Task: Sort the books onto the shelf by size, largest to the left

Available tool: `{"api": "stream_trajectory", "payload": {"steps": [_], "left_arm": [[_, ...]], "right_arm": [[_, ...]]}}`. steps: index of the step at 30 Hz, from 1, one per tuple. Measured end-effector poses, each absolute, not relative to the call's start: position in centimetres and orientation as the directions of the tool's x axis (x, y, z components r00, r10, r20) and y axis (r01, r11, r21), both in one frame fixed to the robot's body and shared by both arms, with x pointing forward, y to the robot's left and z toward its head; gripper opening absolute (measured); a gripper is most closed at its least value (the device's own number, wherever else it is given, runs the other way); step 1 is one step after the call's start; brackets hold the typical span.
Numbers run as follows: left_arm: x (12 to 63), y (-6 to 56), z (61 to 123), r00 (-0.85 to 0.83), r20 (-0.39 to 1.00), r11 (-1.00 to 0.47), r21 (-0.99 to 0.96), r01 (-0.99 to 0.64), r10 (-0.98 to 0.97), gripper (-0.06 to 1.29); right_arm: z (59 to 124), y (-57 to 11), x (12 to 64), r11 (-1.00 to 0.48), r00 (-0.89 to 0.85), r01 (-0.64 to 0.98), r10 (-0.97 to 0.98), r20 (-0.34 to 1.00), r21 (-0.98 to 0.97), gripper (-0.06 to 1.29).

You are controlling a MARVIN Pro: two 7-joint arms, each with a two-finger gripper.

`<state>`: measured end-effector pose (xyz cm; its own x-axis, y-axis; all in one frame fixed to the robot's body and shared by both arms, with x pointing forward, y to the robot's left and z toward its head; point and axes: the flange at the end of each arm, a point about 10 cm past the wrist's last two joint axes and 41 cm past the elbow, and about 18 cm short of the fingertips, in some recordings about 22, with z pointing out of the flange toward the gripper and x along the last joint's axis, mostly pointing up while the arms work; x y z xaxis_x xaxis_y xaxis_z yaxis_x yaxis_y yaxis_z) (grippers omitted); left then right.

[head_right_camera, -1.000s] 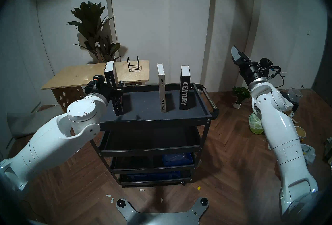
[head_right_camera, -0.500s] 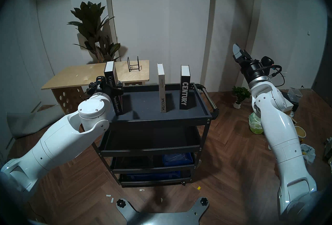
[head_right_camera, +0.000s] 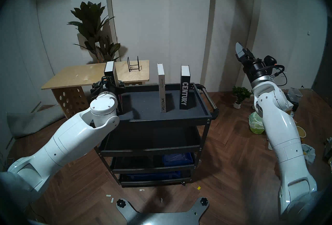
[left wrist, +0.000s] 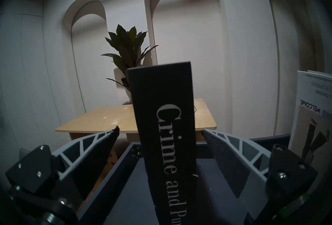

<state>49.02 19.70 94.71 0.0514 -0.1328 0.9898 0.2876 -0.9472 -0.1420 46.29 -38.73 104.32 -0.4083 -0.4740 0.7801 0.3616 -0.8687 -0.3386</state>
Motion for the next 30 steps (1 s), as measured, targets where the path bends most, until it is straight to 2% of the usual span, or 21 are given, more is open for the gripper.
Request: {"api": "stream_trajectory", "payload": {"steps": [13, 16, 17, 19, 21, 24, 30], "left_arm": [[51.1, 18.5, 94.6, 0.027, 0.992, -0.944, -0.123, 0.305, -0.120, 1.21], [51.4, 18.3, 94.6, 0.024, 0.993, -0.946, -0.121, 0.301, -0.119, 1.01], [51.5, 18.3, 94.5, 0.022, 0.993, -0.947, -0.120, 0.299, -0.119, 0.77], [51.7, 18.2, 94.5, 0.020, 0.993, -0.948, -0.118, 0.296, -0.118, 0.56], [51.7, 18.1, 94.5, 0.017, 0.993, -0.949, -0.117, 0.292, -0.117, 0.55], [51.6, 17.8, 94.8, 0.007, 0.994, -0.956, -0.106, 0.272, -0.108, 0.44], [50.8, 17.3, 96.0, -0.023, 0.997, -0.972, -0.072, 0.224, -0.079, 0.44]], "right_arm": [[104.0, -39.6, 46.1, -0.876, -0.420, 0.351, -0.464, 0.780, -0.331, 1.22], [104.0, -39.7, 46.0, -0.877, -0.421, 0.349, -0.461, 0.781, -0.330, 1.22], [103.9, -39.8, 46.0, -0.878, -0.422, 0.348, -0.460, 0.781, -0.330, 1.22], [103.8, -39.9, 46.0, -0.879, -0.421, 0.346, -0.459, 0.782, -0.329, 1.22], [103.8, -40.0, 46.0, -0.879, -0.421, 0.344, -0.458, 0.783, -0.329, 1.22], [103.6, -40.2, 46.1, -0.881, -0.419, 0.341, -0.456, 0.785, -0.329, 1.22], [103.4, -40.4, 46.2, -0.882, -0.416, 0.338, -0.454, 0.788, -0.329, 1.22]]}}
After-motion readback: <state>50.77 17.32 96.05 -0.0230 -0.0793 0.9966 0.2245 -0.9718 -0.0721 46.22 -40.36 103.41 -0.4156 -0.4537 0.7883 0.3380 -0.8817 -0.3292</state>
